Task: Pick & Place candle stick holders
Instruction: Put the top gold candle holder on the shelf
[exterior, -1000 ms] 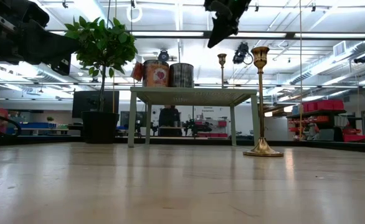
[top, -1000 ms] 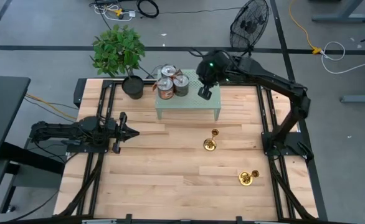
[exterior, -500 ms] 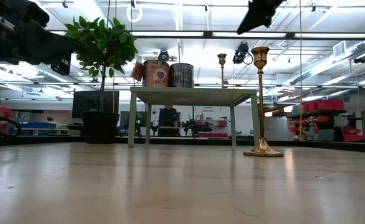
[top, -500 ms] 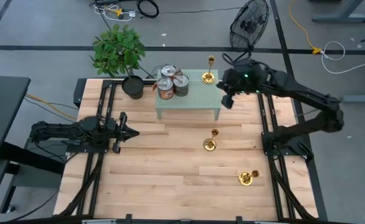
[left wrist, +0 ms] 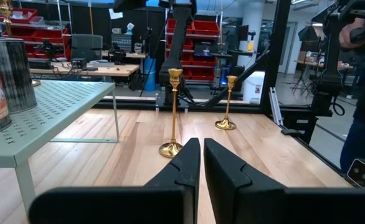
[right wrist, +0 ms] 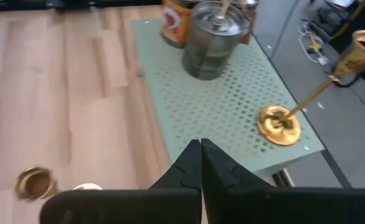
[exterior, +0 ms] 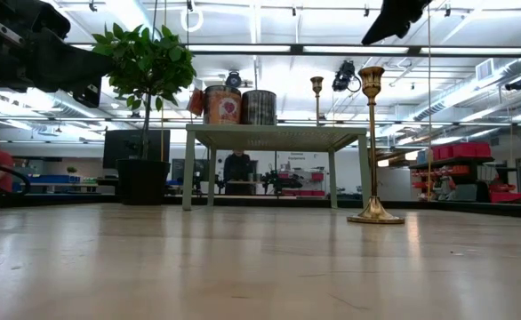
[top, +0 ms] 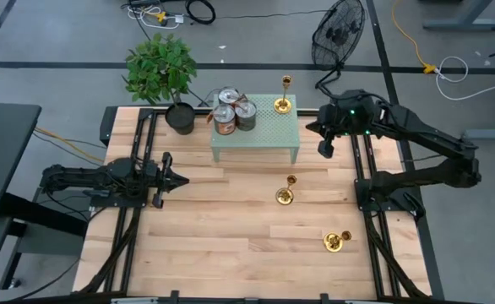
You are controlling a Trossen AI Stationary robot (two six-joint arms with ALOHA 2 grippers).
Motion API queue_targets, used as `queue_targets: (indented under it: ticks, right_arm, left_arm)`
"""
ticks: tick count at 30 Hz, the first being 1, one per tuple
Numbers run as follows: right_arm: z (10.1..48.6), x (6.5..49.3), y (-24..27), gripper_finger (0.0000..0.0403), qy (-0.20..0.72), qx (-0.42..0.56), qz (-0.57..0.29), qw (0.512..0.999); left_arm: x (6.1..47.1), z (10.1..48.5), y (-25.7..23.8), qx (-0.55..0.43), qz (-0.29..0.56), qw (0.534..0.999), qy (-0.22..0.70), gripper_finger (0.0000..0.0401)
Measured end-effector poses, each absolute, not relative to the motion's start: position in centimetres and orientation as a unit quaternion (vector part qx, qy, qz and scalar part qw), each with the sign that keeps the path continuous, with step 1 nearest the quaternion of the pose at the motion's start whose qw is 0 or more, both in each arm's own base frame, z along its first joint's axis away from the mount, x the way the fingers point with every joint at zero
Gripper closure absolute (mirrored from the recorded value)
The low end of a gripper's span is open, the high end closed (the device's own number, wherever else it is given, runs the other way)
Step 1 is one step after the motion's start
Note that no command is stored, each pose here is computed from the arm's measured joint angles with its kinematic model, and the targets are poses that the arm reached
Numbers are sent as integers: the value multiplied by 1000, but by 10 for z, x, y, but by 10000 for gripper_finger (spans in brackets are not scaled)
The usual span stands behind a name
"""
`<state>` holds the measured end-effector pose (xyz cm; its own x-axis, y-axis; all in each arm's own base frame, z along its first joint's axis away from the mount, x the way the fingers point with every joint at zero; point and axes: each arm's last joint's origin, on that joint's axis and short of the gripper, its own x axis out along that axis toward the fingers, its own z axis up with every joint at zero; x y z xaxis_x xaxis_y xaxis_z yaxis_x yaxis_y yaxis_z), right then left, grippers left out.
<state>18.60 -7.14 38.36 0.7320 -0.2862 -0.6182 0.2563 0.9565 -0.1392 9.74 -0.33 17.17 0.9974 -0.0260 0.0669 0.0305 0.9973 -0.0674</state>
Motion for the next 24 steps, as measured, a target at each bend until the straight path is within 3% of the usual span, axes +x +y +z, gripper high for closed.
queue_targets:
  ticks: [24]
  right_arm:
    - [344,196,-13,403,394,-16,-21,919]
  left_arm:
    - [97,172,-3,-34,-14,999,-33,371]
